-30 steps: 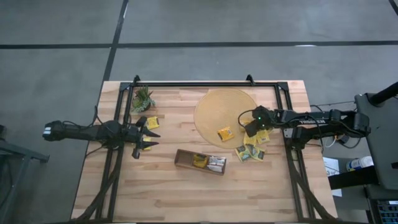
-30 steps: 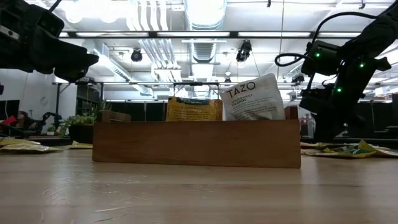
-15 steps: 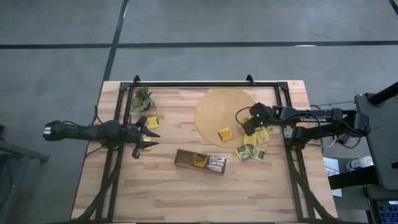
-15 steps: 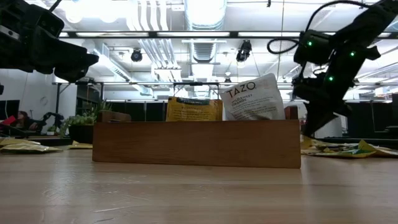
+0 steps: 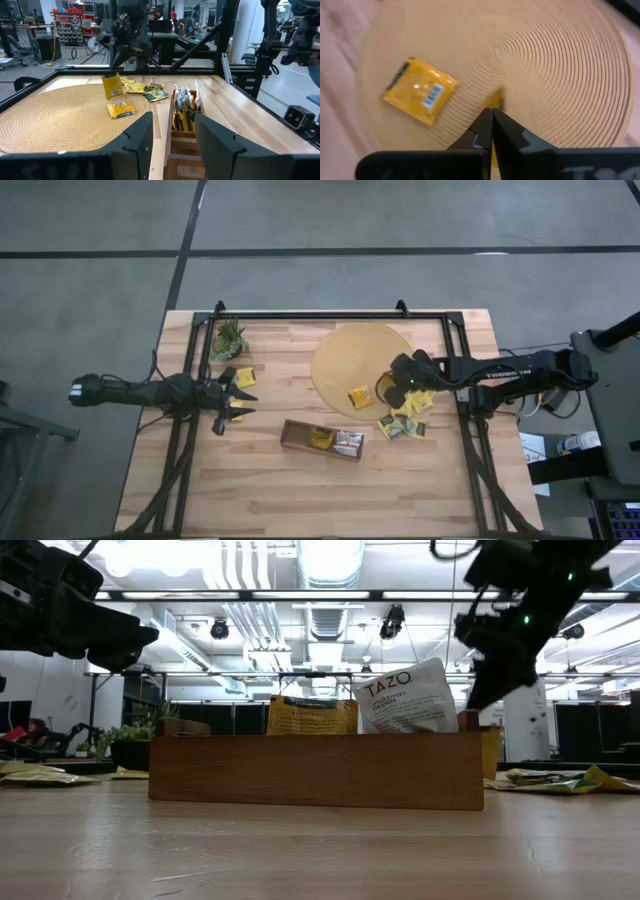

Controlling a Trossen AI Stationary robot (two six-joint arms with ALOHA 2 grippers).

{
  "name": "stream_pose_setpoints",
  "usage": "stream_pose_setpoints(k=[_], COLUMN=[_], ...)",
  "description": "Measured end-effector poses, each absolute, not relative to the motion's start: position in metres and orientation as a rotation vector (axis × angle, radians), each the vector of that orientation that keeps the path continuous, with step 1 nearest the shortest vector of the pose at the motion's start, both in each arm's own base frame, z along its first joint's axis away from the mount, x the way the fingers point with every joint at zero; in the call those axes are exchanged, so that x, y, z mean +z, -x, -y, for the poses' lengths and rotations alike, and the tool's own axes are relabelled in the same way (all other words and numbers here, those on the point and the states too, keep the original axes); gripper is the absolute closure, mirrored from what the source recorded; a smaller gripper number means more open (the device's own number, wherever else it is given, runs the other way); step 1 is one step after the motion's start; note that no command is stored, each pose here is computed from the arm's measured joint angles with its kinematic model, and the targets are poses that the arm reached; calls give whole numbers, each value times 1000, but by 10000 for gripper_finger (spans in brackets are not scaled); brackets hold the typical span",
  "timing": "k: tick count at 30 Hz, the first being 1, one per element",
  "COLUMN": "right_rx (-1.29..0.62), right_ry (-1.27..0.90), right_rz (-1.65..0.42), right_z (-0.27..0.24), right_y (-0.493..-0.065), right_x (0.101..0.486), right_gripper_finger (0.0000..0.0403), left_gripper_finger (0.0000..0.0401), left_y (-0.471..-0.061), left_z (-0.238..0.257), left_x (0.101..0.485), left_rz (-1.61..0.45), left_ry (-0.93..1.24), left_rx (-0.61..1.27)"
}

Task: Pick & Place Tea
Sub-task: Put the orange tea bag into the middle section of the wooden organizer

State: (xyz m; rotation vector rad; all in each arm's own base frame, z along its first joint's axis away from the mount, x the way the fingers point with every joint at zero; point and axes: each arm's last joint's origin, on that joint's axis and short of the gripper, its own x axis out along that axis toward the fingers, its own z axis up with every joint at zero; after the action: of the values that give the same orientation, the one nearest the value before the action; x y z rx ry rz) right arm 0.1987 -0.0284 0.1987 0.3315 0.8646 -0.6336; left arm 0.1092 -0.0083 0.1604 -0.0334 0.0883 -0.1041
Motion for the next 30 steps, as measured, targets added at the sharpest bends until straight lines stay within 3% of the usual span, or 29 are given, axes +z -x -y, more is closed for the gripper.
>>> stream_pose_setpoints(k=[12,21,30], right_rx=[-547,-655,-745], right_ry=[-251,-180,-189], right_rz=[-802,-819,-874], right_z=[-3,3,10], right_y=[-209,-203,-195], right_x=[226,219,212], right_gripper_finger=[394,391,329], left_gripper_finger=[262,262,262], left_y=[-109,-109,-109], left_z=[8,8,8], left_x=[160,160,160], left_rz=[-88,-88,-88], left_ry=[33,33,33], left_rx=[-104,-104,-104])
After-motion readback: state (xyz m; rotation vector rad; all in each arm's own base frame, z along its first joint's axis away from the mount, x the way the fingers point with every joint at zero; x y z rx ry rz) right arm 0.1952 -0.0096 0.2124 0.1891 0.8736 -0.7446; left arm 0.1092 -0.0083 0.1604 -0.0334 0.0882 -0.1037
